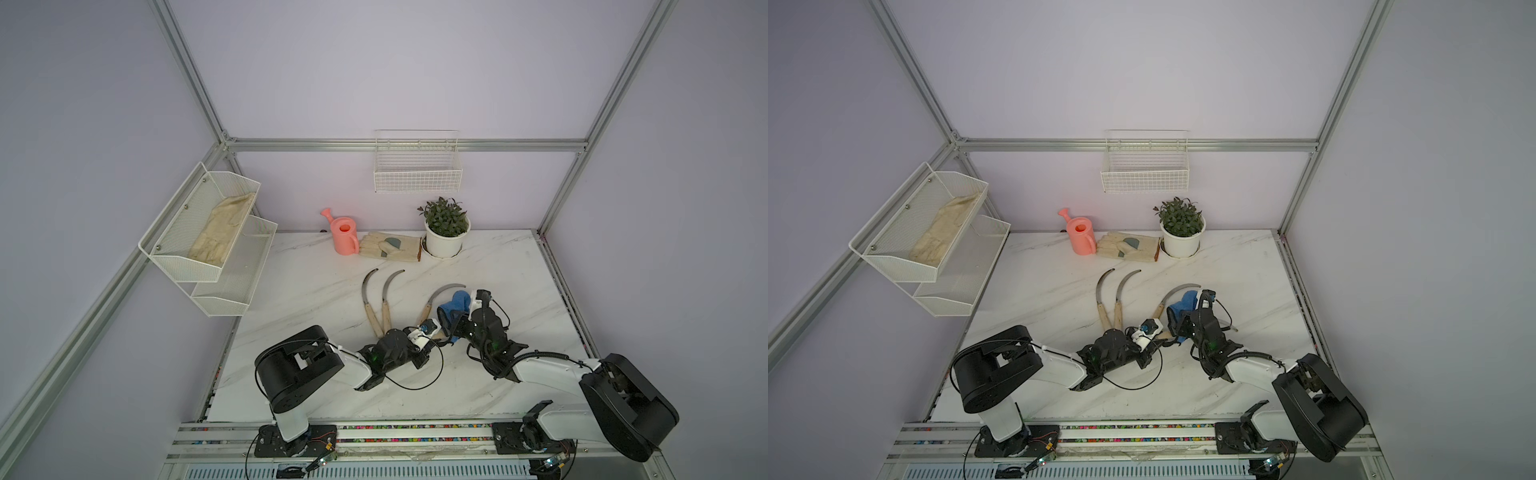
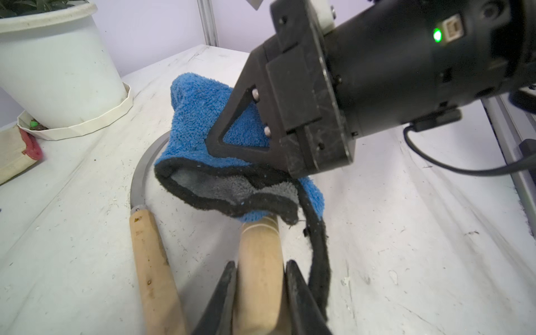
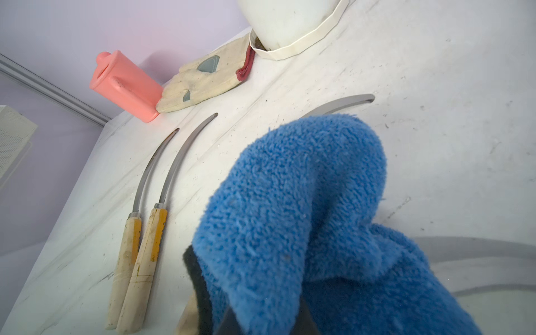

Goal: Wipe small sickles with rags
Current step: Wipe the small sickle.

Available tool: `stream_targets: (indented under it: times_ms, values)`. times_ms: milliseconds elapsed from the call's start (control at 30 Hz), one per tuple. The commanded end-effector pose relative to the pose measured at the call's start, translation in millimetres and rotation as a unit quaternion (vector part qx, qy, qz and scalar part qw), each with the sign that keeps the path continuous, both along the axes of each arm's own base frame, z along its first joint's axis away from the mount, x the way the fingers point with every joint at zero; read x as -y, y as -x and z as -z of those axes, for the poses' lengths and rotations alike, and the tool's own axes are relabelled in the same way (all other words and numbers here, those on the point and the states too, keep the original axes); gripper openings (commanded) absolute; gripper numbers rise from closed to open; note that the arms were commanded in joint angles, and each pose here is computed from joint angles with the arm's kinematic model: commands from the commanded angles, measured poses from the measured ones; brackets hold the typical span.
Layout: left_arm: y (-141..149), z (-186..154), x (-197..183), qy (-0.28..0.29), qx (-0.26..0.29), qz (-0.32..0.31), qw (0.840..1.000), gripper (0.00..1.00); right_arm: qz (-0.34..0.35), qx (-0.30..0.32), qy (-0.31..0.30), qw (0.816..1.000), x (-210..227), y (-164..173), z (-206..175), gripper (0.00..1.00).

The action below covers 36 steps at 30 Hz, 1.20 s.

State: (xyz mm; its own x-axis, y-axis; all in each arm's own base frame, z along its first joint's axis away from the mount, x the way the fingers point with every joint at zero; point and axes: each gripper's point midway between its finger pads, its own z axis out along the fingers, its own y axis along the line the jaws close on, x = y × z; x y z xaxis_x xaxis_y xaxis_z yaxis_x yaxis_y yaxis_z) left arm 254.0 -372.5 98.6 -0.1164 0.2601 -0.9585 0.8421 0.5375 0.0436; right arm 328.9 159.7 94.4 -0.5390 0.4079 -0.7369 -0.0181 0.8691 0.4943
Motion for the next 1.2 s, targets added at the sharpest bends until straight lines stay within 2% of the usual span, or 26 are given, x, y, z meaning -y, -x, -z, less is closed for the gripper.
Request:
stream_targets:
  times_ms: [0, 367, 533, 733, 867, 1000, 1167]
  values:
    - [-2, -52, 3, 0.07, 0.052, 0.006, 0.996, 0.0, -0.027, -0.042, 0.002, 0.999, -5, 14, 21, 0.0]
    - [-22, -61, 4, 0.071, 0.053, -0.017, 0.996, 0.0, -0.147, 0.001, -0.04, 0.988, -82, 48, -18, 0.0]
    - [-22, -66, 5, 0.077, 0.054, -0.011, 0.996, 0.0, -0.116, -0.013, -0.021, 0.993, -69, 47, -2, 0.0]
    - [-20, -68, 4, 0.076, 0.053, -0.009, 0.996, 0.0, -0.034, -0.029, 0.002, 0.999, -19, 35, 20, 0.0]
    - [-20, -69, 4, 0.077, 0.052, -0.009, 0.996, 0.0, -0.008, -0.047, -0.003, 0.999, 6, 29, 32, 0.0]
    - [-21, -69, 4, 0.077, 0.053, -0.011, 0.996, 0.0, -0.018, -0.042, -0.006, 0.999, 2, 27, 27, 0.0]
    - [-23, -72, 4, 0.078, 0.056, -0.014, 0.995, 0.0, -0.102, -0.012, -0.034, 0.994, -44, 42, 3, 0.0]
